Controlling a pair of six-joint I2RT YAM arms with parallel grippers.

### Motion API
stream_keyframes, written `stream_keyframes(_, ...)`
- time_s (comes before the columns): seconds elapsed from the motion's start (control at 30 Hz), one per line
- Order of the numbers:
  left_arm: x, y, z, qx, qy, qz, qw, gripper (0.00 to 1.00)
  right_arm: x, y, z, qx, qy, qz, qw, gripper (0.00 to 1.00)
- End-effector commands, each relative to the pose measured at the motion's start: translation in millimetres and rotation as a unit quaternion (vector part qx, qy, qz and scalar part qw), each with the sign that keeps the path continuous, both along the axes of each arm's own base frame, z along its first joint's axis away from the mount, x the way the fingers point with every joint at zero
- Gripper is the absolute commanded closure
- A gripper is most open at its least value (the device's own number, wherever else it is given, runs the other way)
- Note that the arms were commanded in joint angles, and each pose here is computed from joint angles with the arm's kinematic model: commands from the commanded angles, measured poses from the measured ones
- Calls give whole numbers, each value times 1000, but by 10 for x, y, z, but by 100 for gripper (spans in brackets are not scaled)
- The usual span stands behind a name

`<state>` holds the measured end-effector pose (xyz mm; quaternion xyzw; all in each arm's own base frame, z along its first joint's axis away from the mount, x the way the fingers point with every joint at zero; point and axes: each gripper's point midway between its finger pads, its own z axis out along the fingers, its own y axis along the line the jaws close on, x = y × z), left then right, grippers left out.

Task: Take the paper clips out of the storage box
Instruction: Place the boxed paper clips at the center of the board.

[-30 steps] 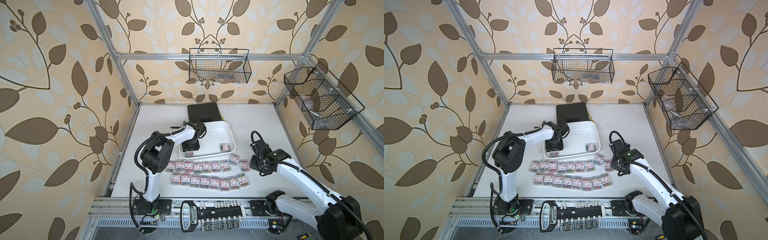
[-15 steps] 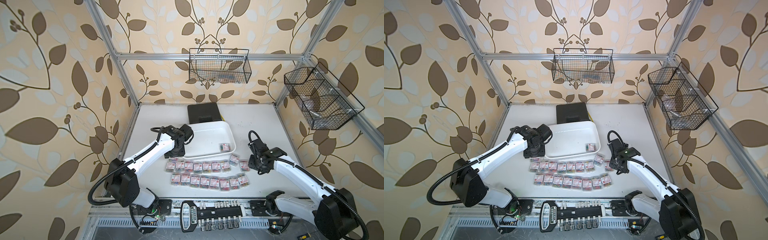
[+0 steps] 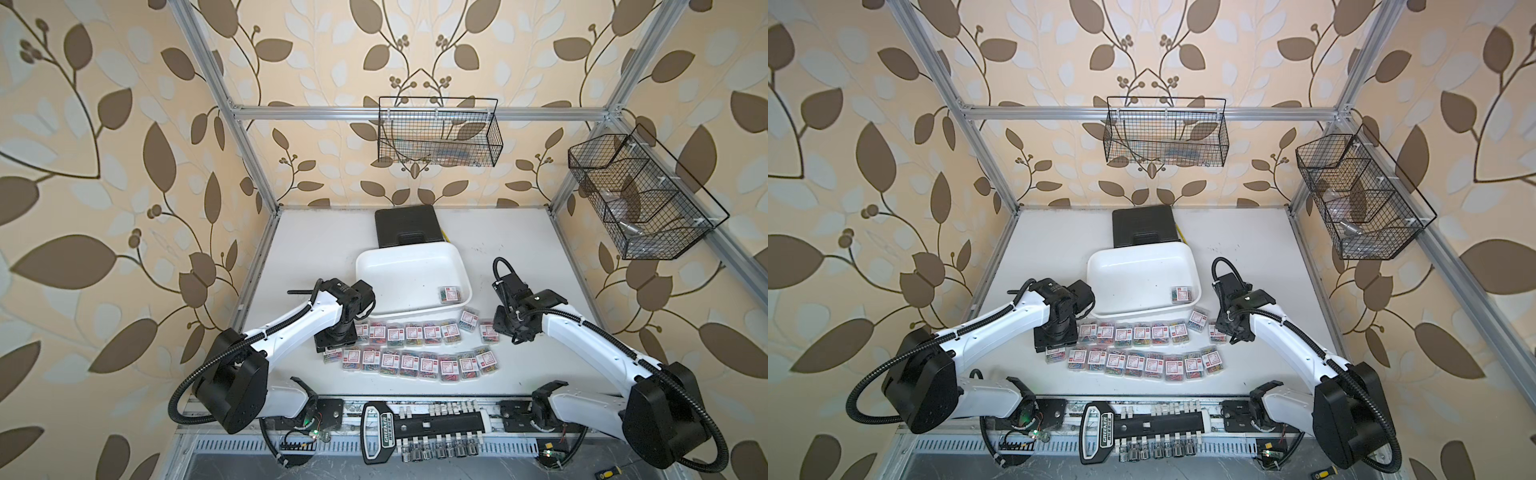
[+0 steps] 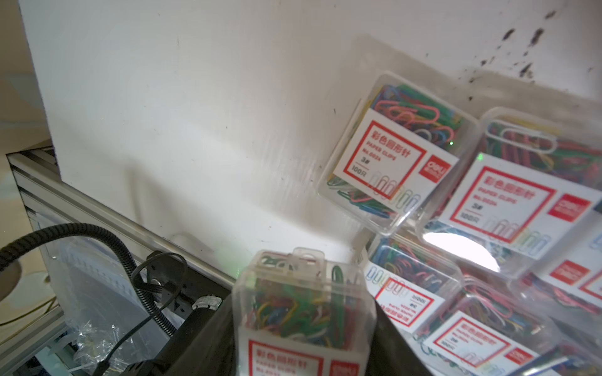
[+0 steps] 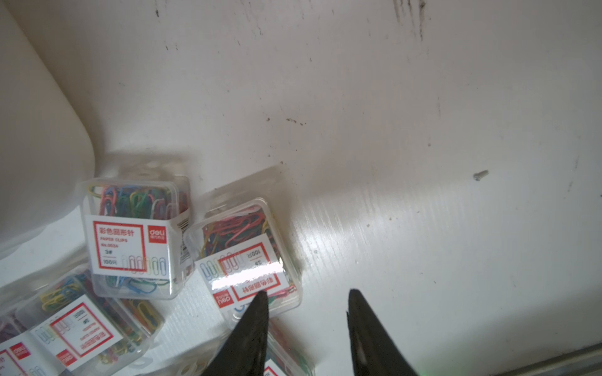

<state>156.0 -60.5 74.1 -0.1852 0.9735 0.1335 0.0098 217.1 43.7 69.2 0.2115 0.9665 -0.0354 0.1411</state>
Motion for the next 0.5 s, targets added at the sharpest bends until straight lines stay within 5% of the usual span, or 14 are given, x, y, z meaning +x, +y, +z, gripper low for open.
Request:
stream_keyframes(0.0, -77, 10, -62, -9, -1, 37, 999, 60, 27, -6, 66, -1, -6, -2, 1000, 58)
stream_keyframes(0.47, -6, 95, -366, 27, -16, 62, 998, 60, -37, -35, 76, -2, -5, -4, 1000, 58)
